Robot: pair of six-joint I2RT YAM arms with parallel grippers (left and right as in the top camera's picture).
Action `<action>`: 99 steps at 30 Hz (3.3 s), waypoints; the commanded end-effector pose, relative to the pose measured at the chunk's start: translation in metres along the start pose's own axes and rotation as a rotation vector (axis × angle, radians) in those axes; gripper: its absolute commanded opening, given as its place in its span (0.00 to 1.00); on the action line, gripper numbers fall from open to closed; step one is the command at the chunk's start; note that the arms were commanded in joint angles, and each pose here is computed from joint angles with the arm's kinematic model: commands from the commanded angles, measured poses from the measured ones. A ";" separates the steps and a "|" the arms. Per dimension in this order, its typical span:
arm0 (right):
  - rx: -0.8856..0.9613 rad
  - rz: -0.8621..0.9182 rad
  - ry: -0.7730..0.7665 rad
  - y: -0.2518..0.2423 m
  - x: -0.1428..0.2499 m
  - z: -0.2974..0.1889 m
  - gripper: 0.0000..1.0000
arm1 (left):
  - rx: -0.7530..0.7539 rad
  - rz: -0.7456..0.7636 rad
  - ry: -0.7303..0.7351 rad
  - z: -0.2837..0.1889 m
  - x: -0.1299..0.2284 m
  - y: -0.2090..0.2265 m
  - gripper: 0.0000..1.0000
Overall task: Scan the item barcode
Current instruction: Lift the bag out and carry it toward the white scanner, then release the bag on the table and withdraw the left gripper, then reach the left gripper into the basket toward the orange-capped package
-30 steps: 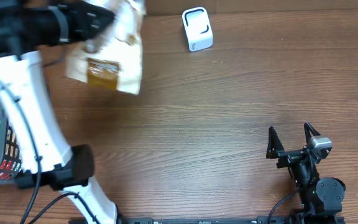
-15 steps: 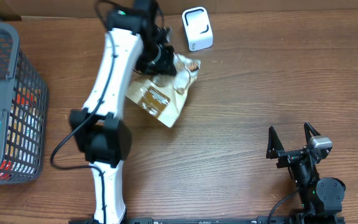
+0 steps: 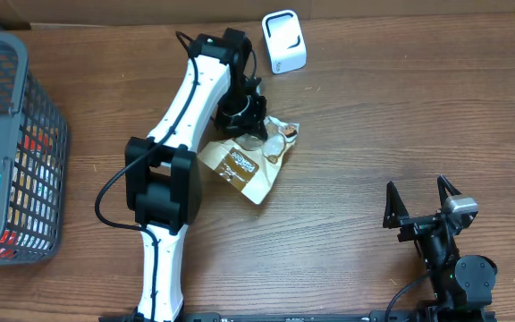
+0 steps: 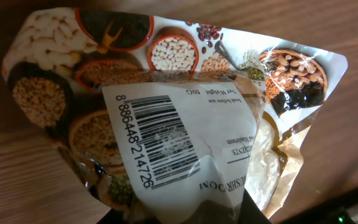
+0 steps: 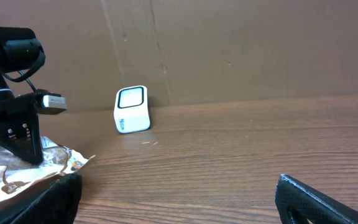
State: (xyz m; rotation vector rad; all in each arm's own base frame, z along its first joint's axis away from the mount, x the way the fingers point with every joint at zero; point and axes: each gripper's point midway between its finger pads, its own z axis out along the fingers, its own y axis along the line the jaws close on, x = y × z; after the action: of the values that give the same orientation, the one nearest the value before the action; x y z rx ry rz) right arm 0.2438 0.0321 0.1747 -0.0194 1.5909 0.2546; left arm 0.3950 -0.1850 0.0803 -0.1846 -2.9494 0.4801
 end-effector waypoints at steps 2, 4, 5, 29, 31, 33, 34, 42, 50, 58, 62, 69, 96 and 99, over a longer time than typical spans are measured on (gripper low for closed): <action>-0.011 0.002 -0.002 0.002 0.002 0.000 1.00 | 0.033 0.077 0.057 0.002 0.021 -0.030 0.27; -0.011 0.002 -0.002 0.002 0.002 0.000 1.00 | 0.034 0.095 0.079 0.004 0.027 -0.035 0.44; -0.011 0.002 -0.002 0.002 0.002 0.000 1.00 | 0.042 0.111 0.087 0.004 0.030 -0.038 0.49; -0.011 0.002 -0.002 0.002 0.002 0.000 1.00 | 0.067 -0.032 -0.856 -0.326 -0.002 0.044 1.00; -0.011 0.002 -0.002 0.002 0.002 0.000 1.00 | 0.042 -0.133 -0.924 -0.353 0.014 0.077 1.00; -0.011 0.002 -0.002 0.002 0.002 0.000 1.00 | -0.004 -0.241 -0.978 -0.372 0.029 0.112 1.00; -0.011 0.002 -0.002 0.002 0.002 0.000 1.00 | -0.037 -0.302 -1.004 -0.381 0.037 0.133 1.00; -0.011 0.002 -0.002 0.002 0.002 0.000 1.00 | -0.146 -0.664 -1.089 -0.413 0.098 0.252 1.00; -0.011 0.002 -0.002 0.002 0.002 0.000 1.00 | -0.190 -0.852 -0.954 -0.382 0.123 0.314 0.99; -0.011 0.002 -0.002 0.002 0.002 0.000 1.00 | -0.251 -0.998 -0.808 -0.350 0.159 0.344 0.99; -0.011 0.002 -0.002 0.002 0.002 0.000 1.00 | -0.264 -1.053 -0.822 -0.356 0.183 0.351 1.00; -0.011 0.002 -0.002 0.002 0.002 0.000 1.00 | -0.243 -1.150 -0.846 -0.360 0.215 0.369 0.99; -0.011 0.002 -0.002 0.002 0.002 0.000 1.00 | -0.362 -0.635 -0.514 -0.179 0.192 0.477 1.00; -0.011 0.002 -0.002 0.002 0.002 0.000 1.00 | -0.373 -0.584 -0.503 -0.165 0.190 0.482 1.00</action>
State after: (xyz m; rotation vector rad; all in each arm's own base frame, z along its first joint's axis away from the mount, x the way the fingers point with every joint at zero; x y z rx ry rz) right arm 0.2438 0.0320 0.1749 -0.0195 1.5901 0.2540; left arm 0.2872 0.3484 0.1185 1.1049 -3.2565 -0.1092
